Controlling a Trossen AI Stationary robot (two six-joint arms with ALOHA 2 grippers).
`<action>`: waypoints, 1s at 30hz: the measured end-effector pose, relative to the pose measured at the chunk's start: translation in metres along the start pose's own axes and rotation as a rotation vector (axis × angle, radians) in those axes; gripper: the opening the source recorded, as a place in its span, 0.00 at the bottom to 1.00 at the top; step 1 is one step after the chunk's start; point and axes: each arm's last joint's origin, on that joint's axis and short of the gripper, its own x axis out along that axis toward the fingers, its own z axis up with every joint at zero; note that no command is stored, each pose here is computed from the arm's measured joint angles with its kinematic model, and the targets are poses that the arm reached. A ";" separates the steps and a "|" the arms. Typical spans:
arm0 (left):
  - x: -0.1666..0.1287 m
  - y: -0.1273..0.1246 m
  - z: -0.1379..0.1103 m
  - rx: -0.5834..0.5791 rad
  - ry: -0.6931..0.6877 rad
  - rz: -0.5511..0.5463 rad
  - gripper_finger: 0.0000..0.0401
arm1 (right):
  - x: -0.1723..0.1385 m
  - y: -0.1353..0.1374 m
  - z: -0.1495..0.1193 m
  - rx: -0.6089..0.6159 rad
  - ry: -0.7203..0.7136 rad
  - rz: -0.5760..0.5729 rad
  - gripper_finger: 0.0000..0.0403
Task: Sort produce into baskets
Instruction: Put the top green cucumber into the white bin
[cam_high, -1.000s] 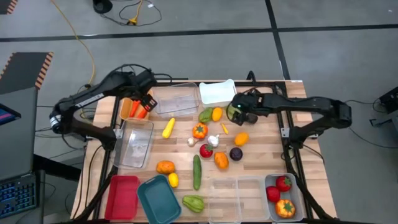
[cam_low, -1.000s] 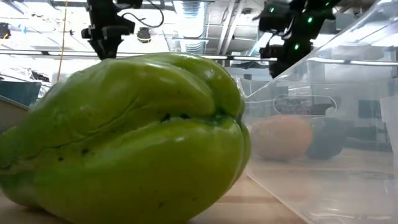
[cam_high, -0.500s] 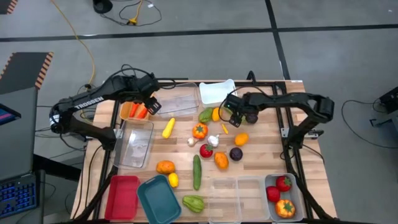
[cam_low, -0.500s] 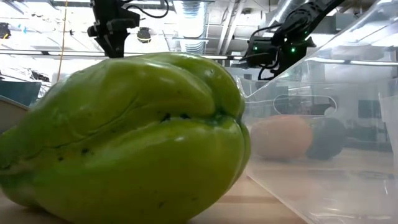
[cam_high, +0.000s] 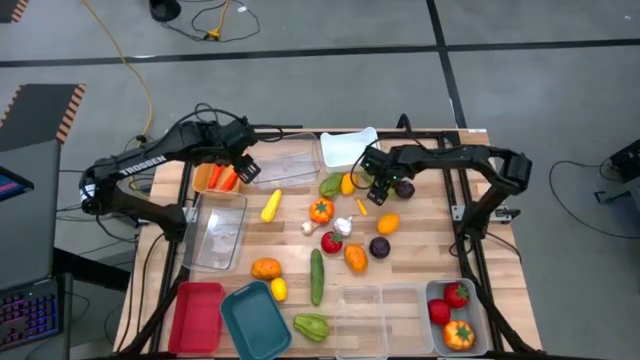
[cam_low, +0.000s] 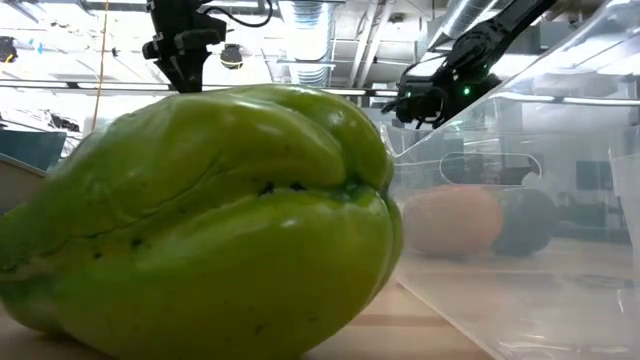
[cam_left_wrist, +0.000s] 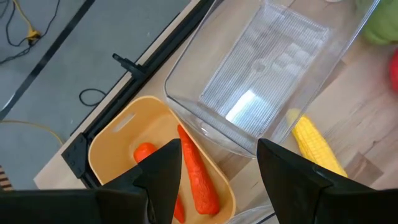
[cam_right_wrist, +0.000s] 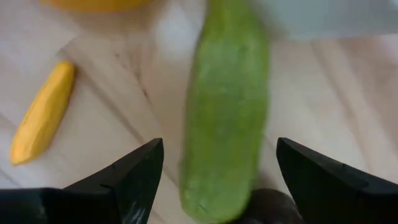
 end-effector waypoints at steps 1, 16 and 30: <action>0.000 0.000 0.000 0.000 0.000 0.000 0.49 | 0.005 0.001 0.000 -0.003 0.016 -0.003 0.81; 0.000 -0.001 0.002 -0.007 -0.017 -0.006 0.49 | -0.001 0.000 0.000 -0.001 -0.002 0.001 0.50; 0.000 -0.001 0.004 0.004 -0.042 -0.014 0.49 | -0.069 -0.009 -0.011 0.021 -0.237 0.142 0.57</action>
